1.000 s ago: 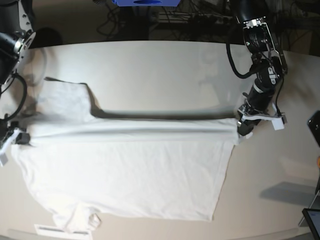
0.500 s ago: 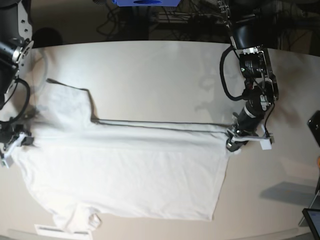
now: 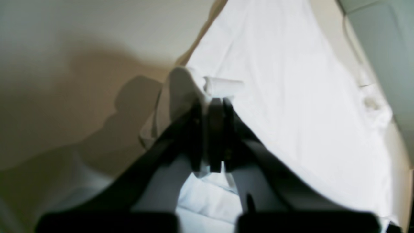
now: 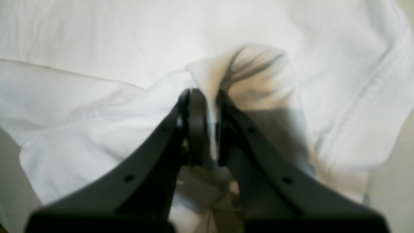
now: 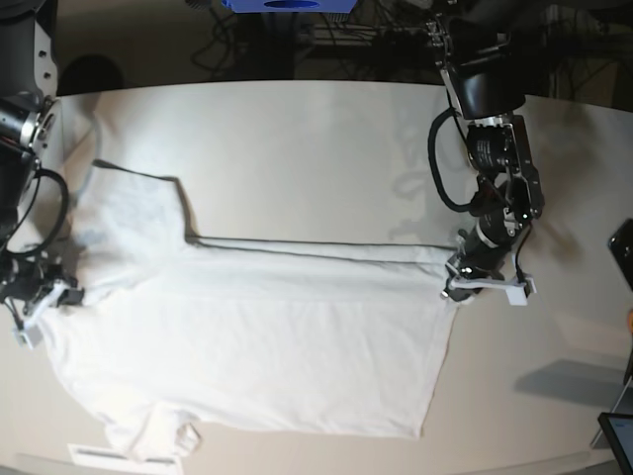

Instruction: Fold the T-shirt properly

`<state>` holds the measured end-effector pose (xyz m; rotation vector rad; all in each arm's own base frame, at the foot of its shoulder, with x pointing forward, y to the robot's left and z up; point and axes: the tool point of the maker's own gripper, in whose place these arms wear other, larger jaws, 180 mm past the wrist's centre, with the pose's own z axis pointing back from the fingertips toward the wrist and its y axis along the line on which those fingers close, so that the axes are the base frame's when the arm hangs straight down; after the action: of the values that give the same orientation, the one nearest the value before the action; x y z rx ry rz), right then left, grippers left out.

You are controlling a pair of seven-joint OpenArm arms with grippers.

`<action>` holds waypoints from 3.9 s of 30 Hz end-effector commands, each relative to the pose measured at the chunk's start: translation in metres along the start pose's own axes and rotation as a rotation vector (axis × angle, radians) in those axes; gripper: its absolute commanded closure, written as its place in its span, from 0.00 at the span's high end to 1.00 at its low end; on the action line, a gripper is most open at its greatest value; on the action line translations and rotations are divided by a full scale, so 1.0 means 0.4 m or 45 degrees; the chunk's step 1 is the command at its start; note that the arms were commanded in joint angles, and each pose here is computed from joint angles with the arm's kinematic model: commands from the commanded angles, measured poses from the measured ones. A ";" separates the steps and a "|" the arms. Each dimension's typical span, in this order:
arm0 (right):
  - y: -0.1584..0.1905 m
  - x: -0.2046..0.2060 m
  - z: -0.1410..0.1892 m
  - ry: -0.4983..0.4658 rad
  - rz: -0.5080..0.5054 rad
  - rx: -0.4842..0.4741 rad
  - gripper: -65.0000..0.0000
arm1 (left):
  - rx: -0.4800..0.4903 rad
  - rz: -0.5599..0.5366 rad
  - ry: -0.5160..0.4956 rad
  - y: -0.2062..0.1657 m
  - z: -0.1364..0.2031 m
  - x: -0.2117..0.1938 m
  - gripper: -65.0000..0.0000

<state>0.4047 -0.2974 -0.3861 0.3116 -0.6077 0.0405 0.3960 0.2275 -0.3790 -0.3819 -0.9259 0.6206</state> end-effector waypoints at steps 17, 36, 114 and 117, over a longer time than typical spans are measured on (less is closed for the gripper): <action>-0.089 0.158 0.177 -0.285 0.088 -0.160 0.69 | -0.029 -0.048 -0.233 -0.020 0.052 0.188 0.46; -0.011 -0.227 0.293 -0.008 0.049 -0.349 0.69 | 0.070 -0.364 -0.233 0.047 0.265 0.103 0.45; 0.336 0.175 0.064 -0.144 0.382 0.227 0.00 | 0.226 -0.518 -0.009 0.161 0.327 -0.072 0.45; 0.347 0.206 0.049 -0.152 0.368 0.258 0.00 | 0.227 -0.520 0.005 0.164 0.330 -0.082 0.45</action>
<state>0.4307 -0.1713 -0.3095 0.4310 -0.6958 0.3554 0.2438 0.2604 -0.3746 -0.0327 -0.8601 0.3347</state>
